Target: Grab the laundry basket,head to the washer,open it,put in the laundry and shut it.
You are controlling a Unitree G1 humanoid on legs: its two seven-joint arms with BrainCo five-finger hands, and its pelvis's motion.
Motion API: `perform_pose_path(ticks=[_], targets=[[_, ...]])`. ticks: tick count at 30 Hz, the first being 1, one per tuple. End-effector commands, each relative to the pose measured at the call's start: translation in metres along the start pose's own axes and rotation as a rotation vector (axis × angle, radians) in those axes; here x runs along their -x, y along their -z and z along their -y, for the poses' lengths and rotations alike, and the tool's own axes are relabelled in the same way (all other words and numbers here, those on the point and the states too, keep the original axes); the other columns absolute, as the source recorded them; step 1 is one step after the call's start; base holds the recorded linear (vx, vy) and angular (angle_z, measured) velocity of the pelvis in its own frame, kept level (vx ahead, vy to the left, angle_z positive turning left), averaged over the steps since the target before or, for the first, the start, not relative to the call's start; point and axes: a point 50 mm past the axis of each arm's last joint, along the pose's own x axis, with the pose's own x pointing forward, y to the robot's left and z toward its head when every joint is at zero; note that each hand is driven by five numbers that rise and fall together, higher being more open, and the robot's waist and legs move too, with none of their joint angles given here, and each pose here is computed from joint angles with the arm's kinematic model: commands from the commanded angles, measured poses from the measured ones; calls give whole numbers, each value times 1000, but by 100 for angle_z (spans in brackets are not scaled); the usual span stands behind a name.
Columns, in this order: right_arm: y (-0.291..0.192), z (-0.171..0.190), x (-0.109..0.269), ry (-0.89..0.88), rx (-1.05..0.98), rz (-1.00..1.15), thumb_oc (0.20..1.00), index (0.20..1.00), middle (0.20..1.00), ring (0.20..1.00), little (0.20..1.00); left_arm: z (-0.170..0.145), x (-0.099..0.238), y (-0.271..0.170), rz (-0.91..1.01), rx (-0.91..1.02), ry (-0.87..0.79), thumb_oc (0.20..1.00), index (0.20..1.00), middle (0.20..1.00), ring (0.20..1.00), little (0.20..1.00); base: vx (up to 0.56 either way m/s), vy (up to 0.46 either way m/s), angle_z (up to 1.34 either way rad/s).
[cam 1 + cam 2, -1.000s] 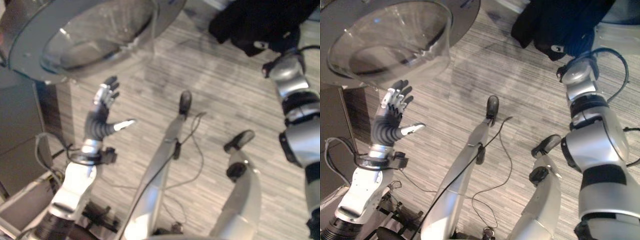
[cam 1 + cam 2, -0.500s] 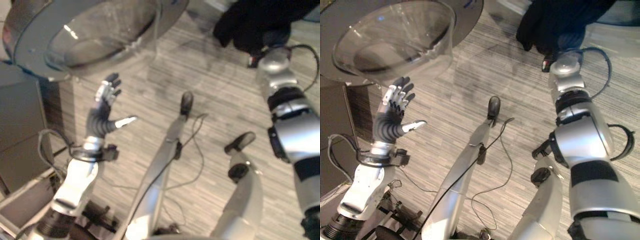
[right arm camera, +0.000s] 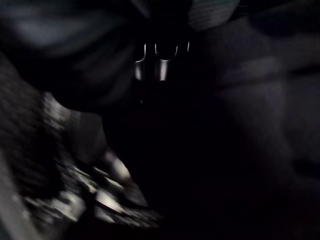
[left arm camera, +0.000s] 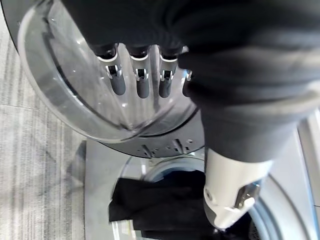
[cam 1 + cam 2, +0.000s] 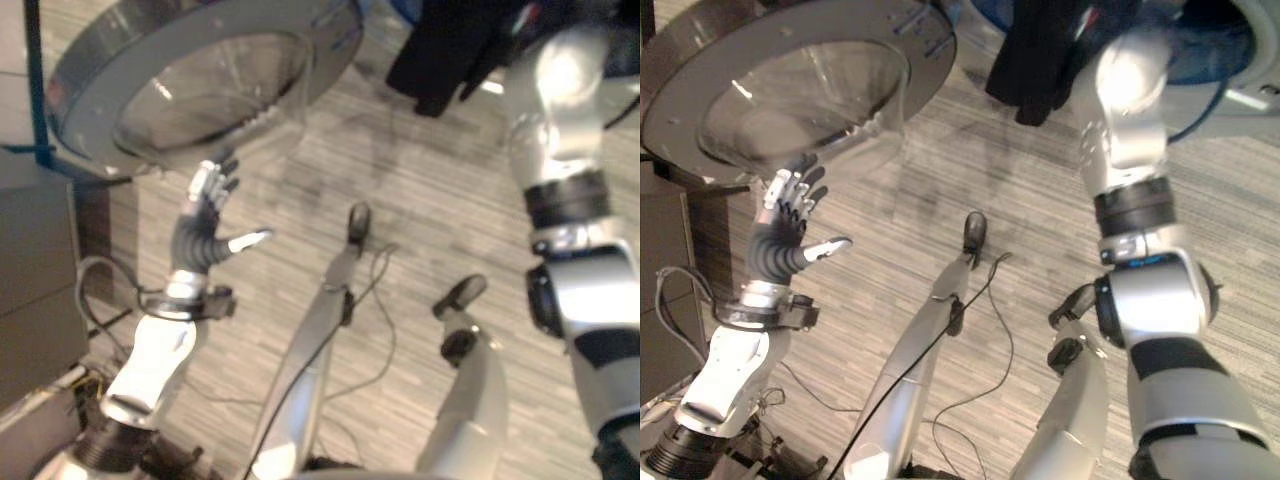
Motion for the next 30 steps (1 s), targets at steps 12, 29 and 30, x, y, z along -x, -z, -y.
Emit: perform_pose_path(ticks=[12, 29, 30], targets=[[58, 60, -22, -29, 714, -315, 1000, 1000, 1000, 1000, 1000, -1, 5, -15, 71, 24, -16, 1000, 1000, 1000, 1000, 1000, 3, 6, 5], [45, 1, 75, -604, 419, 43, 1000, 1000, 1000, 1000, 1000, -6, 15, -7, 28, -10, 12, 1000, 1000, 1000, 1000, 1000, -11, 3, -5], [45, 1, 84, -623, 399, 50, 1000, 1000, 1000, 1000, 1000, -5, 16, -8, 28, -9, 14, 1000, 1000, 1000, 1000, 1000, -32, -1, -5]])
